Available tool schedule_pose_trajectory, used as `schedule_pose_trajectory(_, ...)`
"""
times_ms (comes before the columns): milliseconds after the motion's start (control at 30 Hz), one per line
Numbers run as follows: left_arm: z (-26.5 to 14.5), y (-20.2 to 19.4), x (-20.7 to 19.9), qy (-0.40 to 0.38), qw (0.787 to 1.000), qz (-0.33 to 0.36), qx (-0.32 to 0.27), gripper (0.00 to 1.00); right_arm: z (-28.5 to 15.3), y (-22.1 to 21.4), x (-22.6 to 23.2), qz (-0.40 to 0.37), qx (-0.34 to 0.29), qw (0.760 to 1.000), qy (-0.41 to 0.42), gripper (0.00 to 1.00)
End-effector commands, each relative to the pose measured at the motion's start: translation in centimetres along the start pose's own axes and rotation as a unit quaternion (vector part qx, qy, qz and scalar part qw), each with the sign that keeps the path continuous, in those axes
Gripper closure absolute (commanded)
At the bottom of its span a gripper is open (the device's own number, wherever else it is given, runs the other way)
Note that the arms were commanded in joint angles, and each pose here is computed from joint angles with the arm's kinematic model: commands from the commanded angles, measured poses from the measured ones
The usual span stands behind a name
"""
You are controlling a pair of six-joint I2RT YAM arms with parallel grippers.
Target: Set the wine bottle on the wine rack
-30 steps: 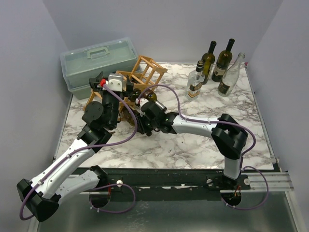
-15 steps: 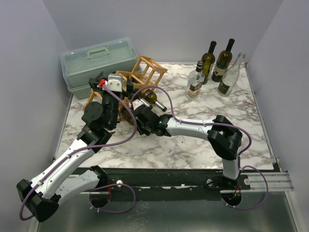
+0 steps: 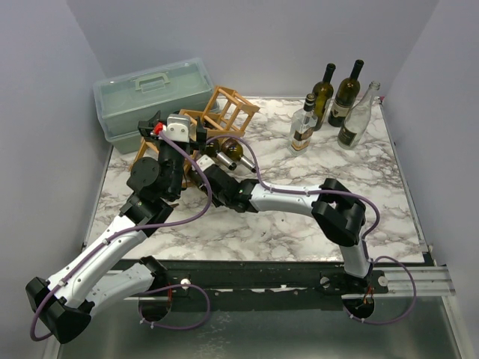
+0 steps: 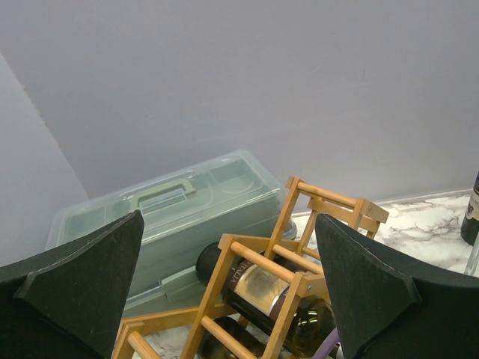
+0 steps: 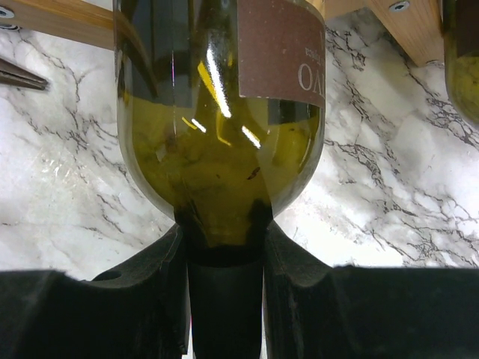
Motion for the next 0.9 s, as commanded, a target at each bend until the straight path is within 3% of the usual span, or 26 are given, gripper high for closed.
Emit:
schedule_pose_trajectory(0, -0.1, 0.4, 0.2, 0.000, 1.000, -0.011, -0.012, 0.02, -0.1, 5.0, 0.6, 0.007, -0.099, 0.995, -0.028, 0.79)
schedule_pose_trajectory(100, -0.1, 0.3, 0.2, -0.003, 1.000, -0.012, -0.013, 0.02, 0.0, 5.0, 0.9, -0.004, -0.100, 0.994, -0.038, 0.77)
schedule_pose_trajectory(567, -0.1, 0.3, 0.2, -0.002, 1.000, -0.012, -0.013, 0.02, -1.1, 2.8, 0.9, -0.003, -0.086, 0.996, -0.030, 0.44)
schedule_pose_trajectory(867, -0.1, 0.3, -0.1, -0.007, 1.000, -0.016, -0.013, 0.02, -3.5, 0.1, 0.6, 0.004, -0.057, 0.998, 0.004, 0.44)
Point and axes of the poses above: each gripper's point midway between its finger pads, its own z axis out along the fingers, its own x axis along the line the jaws close on, y = z × x, the point moved 6 cm from there along -z, back along the fingers, and after that the axes turned 5 degrees about z, right-handed, at the moved point
